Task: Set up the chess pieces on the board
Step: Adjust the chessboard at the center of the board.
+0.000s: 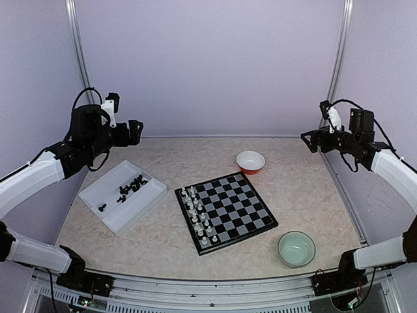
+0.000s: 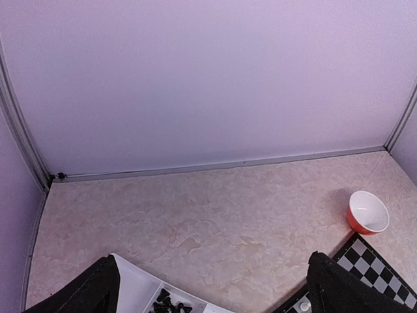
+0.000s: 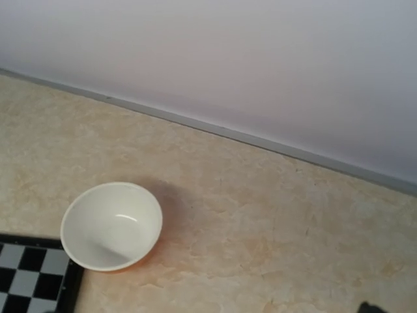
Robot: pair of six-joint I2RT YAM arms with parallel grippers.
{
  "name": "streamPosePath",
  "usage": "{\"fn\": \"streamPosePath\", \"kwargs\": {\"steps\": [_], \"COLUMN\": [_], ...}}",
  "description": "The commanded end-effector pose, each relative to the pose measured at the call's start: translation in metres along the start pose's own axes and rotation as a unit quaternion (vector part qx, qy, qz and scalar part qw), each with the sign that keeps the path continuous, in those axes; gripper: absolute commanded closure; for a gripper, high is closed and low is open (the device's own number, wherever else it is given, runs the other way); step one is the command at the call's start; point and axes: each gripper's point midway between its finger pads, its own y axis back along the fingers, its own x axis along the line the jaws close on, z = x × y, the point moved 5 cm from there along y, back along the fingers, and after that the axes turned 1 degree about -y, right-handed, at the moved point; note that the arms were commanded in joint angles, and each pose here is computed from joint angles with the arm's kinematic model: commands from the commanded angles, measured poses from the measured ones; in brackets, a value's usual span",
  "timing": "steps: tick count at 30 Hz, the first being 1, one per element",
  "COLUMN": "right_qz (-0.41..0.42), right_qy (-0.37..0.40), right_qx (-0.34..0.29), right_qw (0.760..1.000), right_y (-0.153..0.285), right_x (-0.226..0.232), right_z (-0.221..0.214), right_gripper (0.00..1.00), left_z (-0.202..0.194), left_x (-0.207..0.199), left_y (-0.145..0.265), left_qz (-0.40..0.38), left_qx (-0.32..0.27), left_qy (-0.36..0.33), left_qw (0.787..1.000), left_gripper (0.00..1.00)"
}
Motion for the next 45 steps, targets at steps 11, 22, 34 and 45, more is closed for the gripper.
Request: {"fn": "streamPosePath", "kwargs": {"steps": [11,22,34,45], "right_qz": [0.137,0.192,0.306,0.354], "right_qy": [0.210,0.273,0.430,0.493], "right_qx": [0.179,0.229,0.196,0.182], "right_qw": [0.951,0.915,0.827,0.774], "right_y": [0.002,0.010,-0.003,-0.030], "right_x": [0.030,0.049,0.170,0.257], "right_z": [-0.098,-0.154,-0.169,-0.202], "right_gripper": [0.05,0.12,0.16,0.05], "left_z": [-0.040,-0.161,-0.165,-0.113], "left_x": [-0.079,-0.185,-0.179,-0.102], "left_y": [0.061,0.129,0.110,0.105], "left_qz": [-0.192,-0.277,-0.167,-0.054], "left_qx": [0.082,0.203,0.168,0.086], "left_qy": [-0.012,-0.200,-0.155,0.021], "left_qw": [0.978,0.918,0.959,0.995], "left_gripper": [0.16,0.14,0.14,0.13]}}
